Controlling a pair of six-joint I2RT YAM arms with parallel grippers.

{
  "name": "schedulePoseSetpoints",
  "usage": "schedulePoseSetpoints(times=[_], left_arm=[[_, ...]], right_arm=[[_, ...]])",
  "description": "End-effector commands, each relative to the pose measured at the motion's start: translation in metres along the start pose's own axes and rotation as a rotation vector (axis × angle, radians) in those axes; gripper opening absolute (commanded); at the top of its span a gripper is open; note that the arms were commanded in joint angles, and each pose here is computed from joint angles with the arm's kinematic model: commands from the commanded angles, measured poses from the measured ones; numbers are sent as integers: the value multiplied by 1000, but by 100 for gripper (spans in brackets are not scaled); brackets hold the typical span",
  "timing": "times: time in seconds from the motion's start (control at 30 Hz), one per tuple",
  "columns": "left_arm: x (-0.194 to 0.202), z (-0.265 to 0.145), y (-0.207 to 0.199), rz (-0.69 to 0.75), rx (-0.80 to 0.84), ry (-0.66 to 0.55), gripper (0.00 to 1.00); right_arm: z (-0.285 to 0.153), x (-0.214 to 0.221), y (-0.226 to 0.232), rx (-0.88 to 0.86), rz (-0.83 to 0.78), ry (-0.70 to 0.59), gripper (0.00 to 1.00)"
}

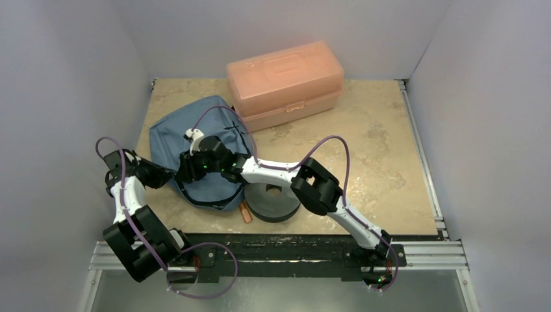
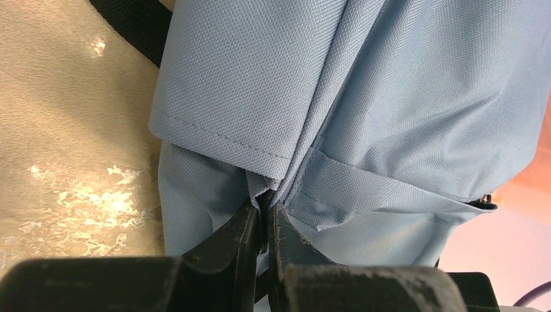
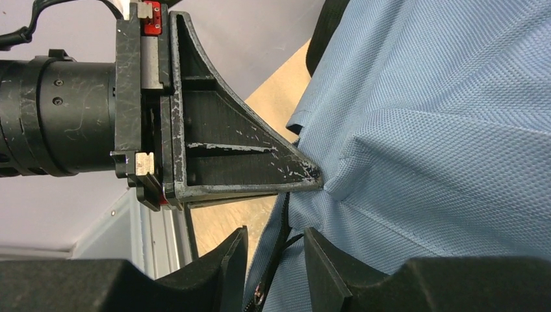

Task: Pack the student bag
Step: Zip the student bag at the center of the board.

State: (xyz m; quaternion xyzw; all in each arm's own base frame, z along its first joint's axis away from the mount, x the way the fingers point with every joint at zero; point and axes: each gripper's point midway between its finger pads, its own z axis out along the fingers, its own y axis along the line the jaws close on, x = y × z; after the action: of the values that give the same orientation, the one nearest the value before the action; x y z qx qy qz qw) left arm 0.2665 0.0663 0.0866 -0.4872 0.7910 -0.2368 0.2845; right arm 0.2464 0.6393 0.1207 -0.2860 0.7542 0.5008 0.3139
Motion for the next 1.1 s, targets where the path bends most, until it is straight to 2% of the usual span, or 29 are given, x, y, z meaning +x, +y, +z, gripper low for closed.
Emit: schedulePoseSetpoints(times=[0.0,0.27,0.53,0.7,0.77,0.9,1.07], left_arm=[[-9,-11,-24,61,85,-23,0],[-10,-12,-25,76,88,-24,0],[-8,-11,-28,81,108,-6,0],[-8,-10,-27,76,104,-4,0],[-8,-10,-27,75,104,-3,0],[-9,-10,-25,67,93,-12,0],[-17,-11,-20,37,74,-33,0]], right_arm=[[-2,-5,5,-8,-51,3,41],[-2,1,4,-34,-87,27,36],[4,13,-8,-13,-125,58,41],[9,9,-13,7,-145,46,37],[10,8,-13,6,-155,44,31],[0,-2,-4,-6,-186,28,1],[-36,-13,27,-88,-219,7,0]])
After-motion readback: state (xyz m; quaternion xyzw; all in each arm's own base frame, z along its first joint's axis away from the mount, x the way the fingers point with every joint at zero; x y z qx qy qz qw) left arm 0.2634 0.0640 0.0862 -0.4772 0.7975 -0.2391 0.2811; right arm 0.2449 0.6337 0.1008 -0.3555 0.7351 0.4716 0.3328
